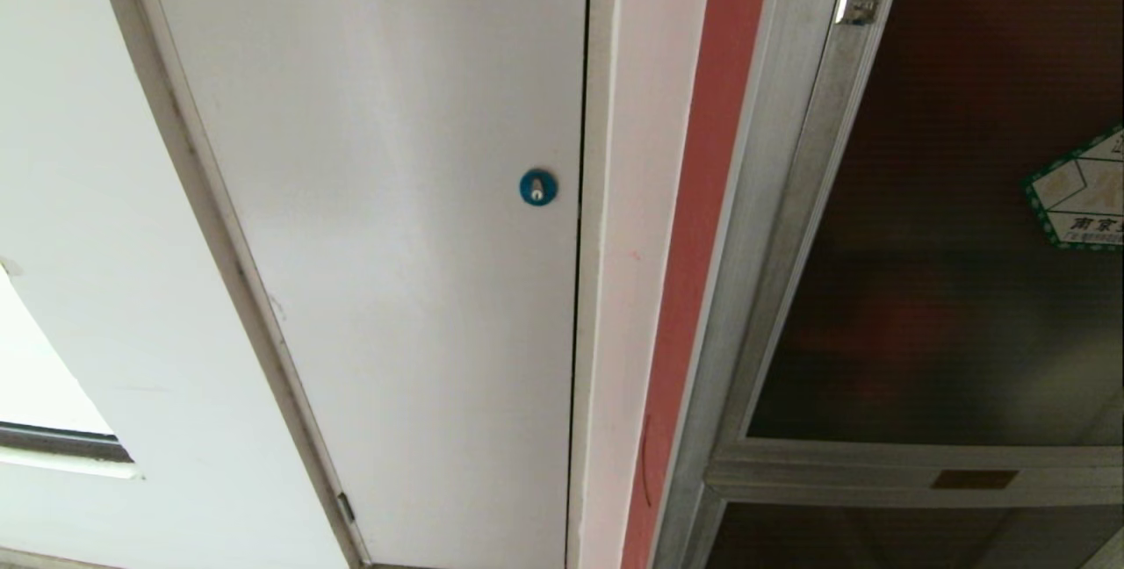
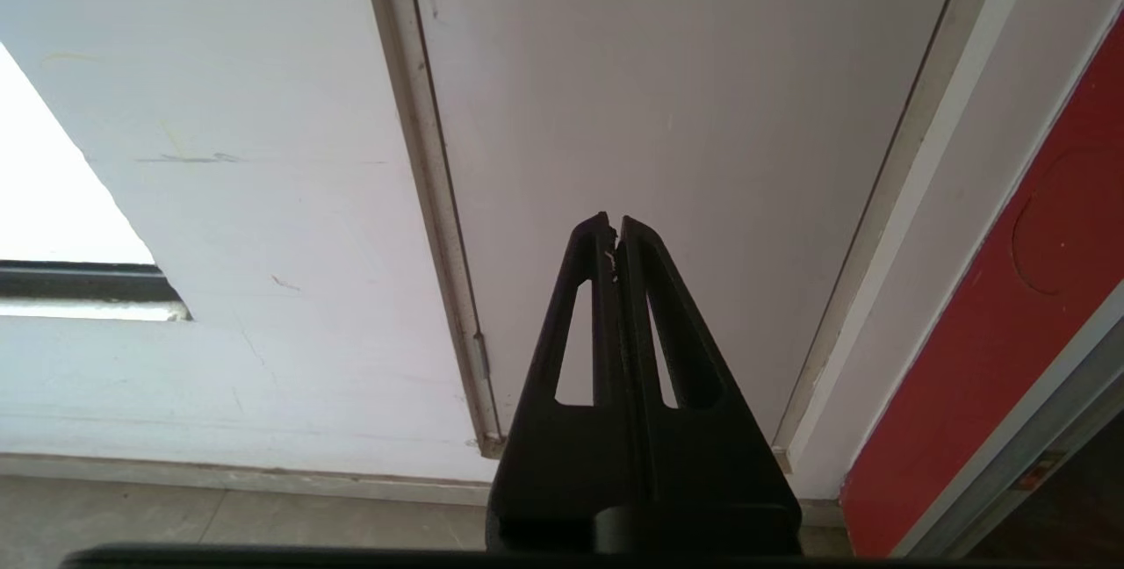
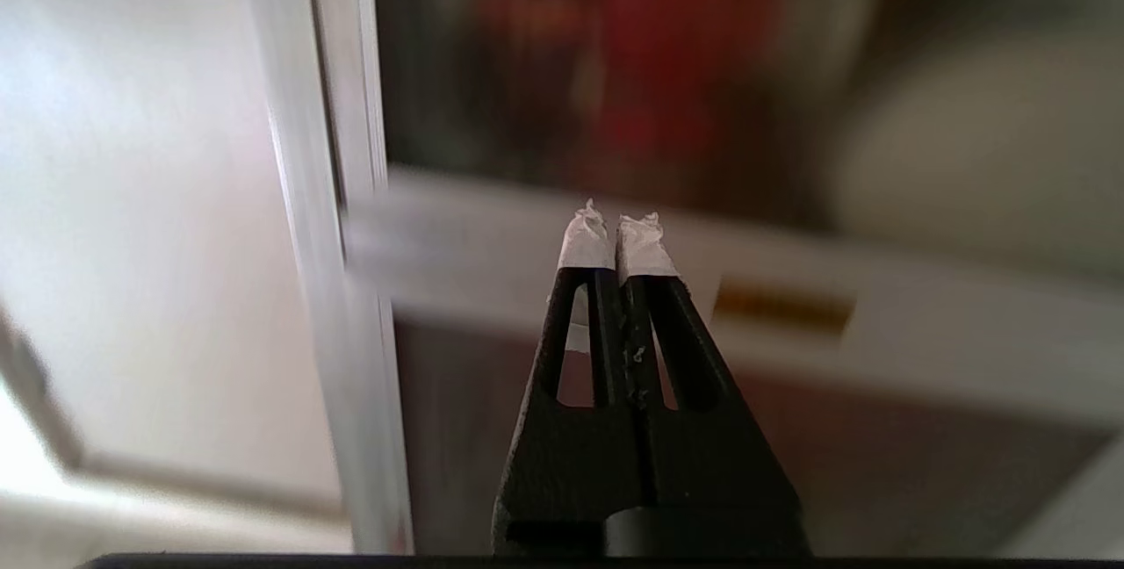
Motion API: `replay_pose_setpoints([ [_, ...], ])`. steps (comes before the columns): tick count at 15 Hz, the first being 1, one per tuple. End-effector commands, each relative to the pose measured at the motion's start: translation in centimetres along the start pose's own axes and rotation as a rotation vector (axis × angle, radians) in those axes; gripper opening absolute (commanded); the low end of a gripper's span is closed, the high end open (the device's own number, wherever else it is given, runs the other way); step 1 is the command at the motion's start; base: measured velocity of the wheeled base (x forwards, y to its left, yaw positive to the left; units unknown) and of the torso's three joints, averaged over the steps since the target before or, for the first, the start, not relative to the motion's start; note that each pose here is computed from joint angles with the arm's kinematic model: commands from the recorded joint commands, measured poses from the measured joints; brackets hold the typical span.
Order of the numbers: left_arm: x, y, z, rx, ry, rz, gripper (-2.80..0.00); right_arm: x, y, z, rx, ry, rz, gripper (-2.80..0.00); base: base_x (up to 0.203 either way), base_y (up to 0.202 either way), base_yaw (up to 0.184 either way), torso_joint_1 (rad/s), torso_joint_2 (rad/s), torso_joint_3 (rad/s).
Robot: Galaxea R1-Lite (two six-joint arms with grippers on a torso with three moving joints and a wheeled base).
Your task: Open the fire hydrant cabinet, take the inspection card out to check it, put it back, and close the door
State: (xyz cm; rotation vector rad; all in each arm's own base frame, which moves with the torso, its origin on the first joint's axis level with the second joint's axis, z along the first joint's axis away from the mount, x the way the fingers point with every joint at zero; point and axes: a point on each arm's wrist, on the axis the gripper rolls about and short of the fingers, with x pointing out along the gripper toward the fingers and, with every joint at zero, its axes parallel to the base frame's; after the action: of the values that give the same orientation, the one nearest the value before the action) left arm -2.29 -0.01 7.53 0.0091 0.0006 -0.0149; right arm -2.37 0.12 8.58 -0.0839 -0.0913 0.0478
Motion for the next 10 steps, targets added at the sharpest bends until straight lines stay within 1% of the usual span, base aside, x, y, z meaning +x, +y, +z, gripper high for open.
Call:
replay_pose_setpoints([
  [1, 0.00, 0.00, -0.01, 0.000, 0.001, 0.000, -2.80, 0.03, 0.07, -1.04, 0.010, 0.082, 0.002, -2.80, 0.000, 0.000, 0.000, 0.000, 0.00, 0.000],
  [3, -0.01, 0.00, 0.01, 0.000, 0.000, 0.000, -2.80, 0.03, 0.05, -1.07, 0.059, 0.085, -0.013, -2.80, 0.000, 0.000, 0.000, 0.000, 0.00, 0.000],
  [10, 0.01, 0.00, 0.01, 0.000, 0.001, 0.000, -2.80, 0.03, 0.03, -1.07, 0.073, 0.086, -0.021, -2.80, 0.000, 0.000, 0.000, 0.000, 0.00, 0.000],
])
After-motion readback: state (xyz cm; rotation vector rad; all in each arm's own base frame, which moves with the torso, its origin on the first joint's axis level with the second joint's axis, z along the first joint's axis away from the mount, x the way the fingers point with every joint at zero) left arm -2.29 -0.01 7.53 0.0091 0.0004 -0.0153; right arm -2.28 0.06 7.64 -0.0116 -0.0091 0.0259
